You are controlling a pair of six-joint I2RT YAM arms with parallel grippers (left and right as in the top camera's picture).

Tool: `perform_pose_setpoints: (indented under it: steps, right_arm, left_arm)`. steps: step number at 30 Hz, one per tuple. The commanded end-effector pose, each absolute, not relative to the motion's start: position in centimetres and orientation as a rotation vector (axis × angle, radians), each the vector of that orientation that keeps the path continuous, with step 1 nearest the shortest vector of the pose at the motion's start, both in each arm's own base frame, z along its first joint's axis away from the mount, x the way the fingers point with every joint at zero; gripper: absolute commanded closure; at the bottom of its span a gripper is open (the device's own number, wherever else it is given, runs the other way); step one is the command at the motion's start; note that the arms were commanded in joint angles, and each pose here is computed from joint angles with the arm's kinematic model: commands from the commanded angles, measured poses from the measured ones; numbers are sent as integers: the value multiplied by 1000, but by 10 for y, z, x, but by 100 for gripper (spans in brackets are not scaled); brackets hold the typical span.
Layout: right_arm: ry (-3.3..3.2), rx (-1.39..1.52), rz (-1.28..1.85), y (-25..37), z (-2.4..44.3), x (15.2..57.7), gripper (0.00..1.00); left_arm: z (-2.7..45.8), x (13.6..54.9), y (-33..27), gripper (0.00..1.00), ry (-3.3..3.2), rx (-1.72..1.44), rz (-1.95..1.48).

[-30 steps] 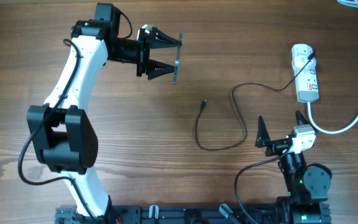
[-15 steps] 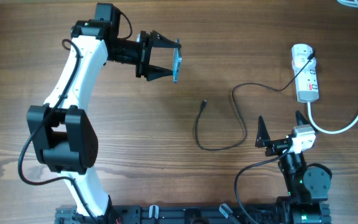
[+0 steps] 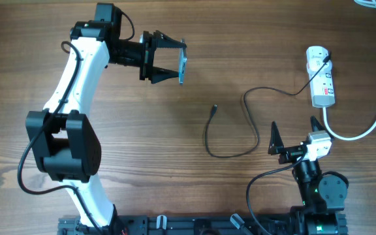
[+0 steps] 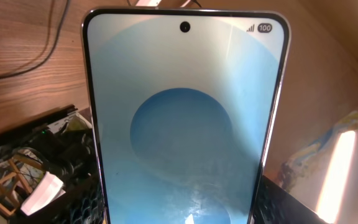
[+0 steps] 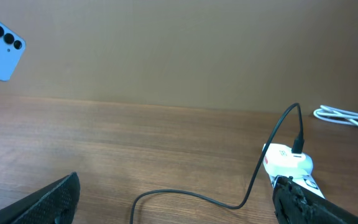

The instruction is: Plug charger to phone and switch on socket

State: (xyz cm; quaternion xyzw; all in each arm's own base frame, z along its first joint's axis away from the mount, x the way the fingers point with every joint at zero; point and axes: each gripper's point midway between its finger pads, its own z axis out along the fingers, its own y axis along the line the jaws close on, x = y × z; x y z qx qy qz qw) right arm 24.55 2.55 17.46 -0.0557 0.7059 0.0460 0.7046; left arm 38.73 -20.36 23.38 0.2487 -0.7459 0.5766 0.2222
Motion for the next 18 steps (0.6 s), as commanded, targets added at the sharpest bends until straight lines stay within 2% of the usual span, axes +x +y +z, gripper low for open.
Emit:
perform_pose_setpoints:
  steps: [1, 14, 18]
  right_arm:
    - [1559, -128, 87, 25, 177, 245, 0]
    - [1558, -131, 95, 26, 177, 245, 0]
    - [1565, -17, 335, 39, 179, 243, 0]
  left_arm:
    - [261, 380, -203, 31, -2016, 627, 1677]
    - [261, 380, -203, 31, -2012, 624, 1681]
    - [262, 380, -203, 31, -2011, 623, 1682]
